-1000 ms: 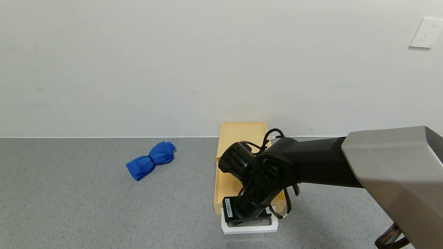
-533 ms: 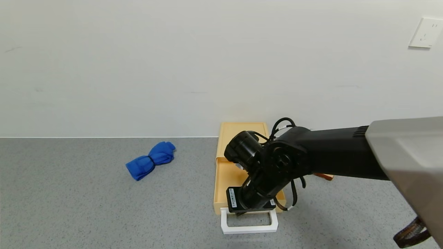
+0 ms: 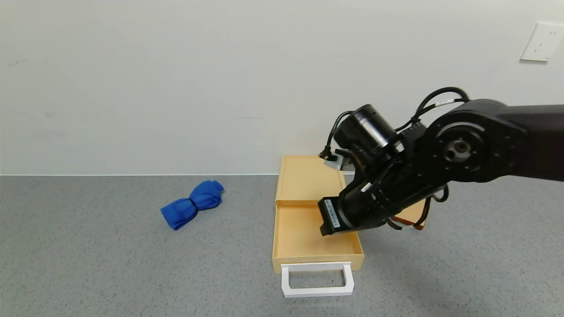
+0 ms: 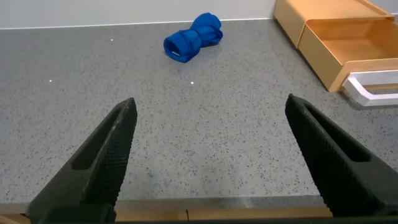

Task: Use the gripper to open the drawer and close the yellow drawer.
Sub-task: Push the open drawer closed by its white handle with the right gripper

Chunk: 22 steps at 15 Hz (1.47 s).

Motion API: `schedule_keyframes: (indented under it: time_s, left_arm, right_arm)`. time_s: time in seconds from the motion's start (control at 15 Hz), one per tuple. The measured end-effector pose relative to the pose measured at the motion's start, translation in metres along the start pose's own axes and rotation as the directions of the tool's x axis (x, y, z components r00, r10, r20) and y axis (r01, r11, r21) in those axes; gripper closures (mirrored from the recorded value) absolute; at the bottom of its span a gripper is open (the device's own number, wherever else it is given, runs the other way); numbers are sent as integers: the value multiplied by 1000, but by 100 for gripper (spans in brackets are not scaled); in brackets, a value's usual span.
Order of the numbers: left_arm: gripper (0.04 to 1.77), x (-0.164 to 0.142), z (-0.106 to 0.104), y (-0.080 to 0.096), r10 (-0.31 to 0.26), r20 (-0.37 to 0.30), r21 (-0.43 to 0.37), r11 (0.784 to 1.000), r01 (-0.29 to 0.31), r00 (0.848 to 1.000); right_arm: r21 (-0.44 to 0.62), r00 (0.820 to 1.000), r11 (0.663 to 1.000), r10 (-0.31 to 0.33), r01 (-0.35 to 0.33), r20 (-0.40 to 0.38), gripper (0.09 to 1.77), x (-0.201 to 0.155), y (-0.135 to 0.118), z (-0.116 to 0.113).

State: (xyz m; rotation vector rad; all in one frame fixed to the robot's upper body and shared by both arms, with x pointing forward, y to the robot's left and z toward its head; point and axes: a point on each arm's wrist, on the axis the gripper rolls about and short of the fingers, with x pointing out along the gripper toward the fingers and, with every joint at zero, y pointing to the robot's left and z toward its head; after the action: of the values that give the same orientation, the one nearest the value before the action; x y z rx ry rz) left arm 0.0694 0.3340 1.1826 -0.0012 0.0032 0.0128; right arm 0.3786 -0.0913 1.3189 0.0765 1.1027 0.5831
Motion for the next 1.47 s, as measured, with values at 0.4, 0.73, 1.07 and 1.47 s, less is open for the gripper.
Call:
schedule_keyframes:
  time_s: [0.4,0.73,1.07,1.47]
  left_arm:
    - [9,0,0,0,0,0,0,1000,0,1000]
    - [9,0,0,0,1,0,0,1000,-1,1000]
    - [9,0,0,0,0,0,0,1000,0,1000]
    - [9,0,0,0,0,0,0,1000,0,1000]
  right_arm:
    - [-165,980,978,151,-129,131,174,-79,-51,-15]
    - [-246,927,952,251,-183,280,174,-130,-92,-53]
    - [-247,875,943,305,-222,377,174,-151,-115,-90]
    - [-219,873,949,296,-225,387,174,-142,-122,-108]
